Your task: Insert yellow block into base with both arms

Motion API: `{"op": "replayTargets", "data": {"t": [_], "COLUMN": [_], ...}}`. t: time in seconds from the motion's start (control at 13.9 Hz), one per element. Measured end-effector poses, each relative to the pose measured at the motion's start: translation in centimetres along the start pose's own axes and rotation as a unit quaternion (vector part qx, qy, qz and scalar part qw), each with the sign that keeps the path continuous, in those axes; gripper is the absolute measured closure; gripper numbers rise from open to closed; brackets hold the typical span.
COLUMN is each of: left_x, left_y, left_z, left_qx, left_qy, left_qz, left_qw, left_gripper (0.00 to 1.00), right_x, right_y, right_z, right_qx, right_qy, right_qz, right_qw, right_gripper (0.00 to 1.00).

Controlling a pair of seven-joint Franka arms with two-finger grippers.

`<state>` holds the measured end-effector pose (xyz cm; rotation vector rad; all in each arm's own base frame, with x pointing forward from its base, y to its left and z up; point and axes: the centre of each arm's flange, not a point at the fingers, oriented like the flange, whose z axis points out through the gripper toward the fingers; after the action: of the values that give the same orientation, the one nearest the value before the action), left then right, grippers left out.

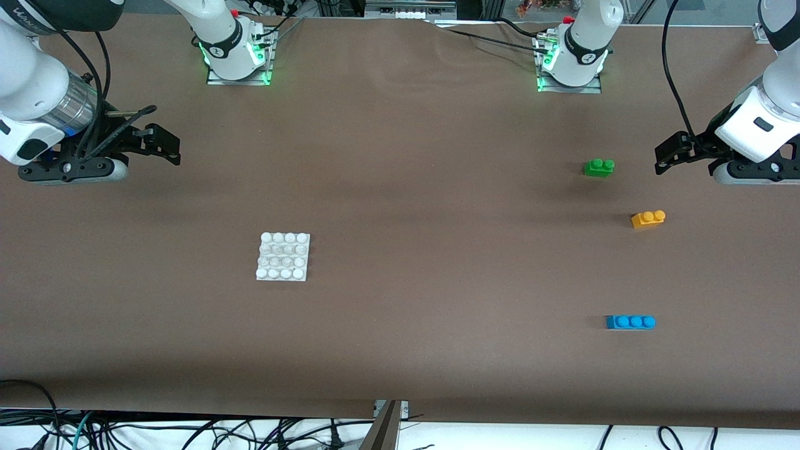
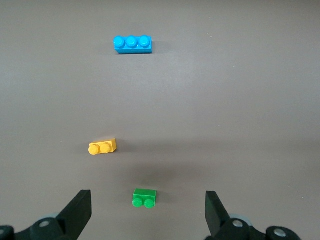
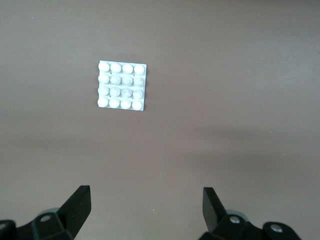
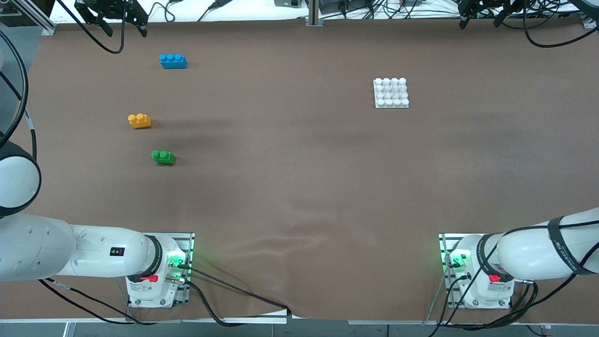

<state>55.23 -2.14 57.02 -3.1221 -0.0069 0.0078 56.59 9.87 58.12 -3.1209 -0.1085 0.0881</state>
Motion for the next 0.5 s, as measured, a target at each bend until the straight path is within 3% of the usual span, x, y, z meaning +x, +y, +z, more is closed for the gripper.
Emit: {"op": "replayTargets", "data": {"t": [0.5], "left_x": [0.00], "left_y": [0.00], "left_z": [0.00], "left_qx": [0.000], "left_qy": [0.000], "left_qz": [0.000], "left_qw": [1.000], "left_gripper": [0.00], "right_x": [-0.77], "right_y": [0.09], "right_z": [-1.04], "right_qx": [0.001], "right_qy": [0.009], "right_qz": [0.000], "right_qw": [1.000], "right_gripper": [0.00]}}
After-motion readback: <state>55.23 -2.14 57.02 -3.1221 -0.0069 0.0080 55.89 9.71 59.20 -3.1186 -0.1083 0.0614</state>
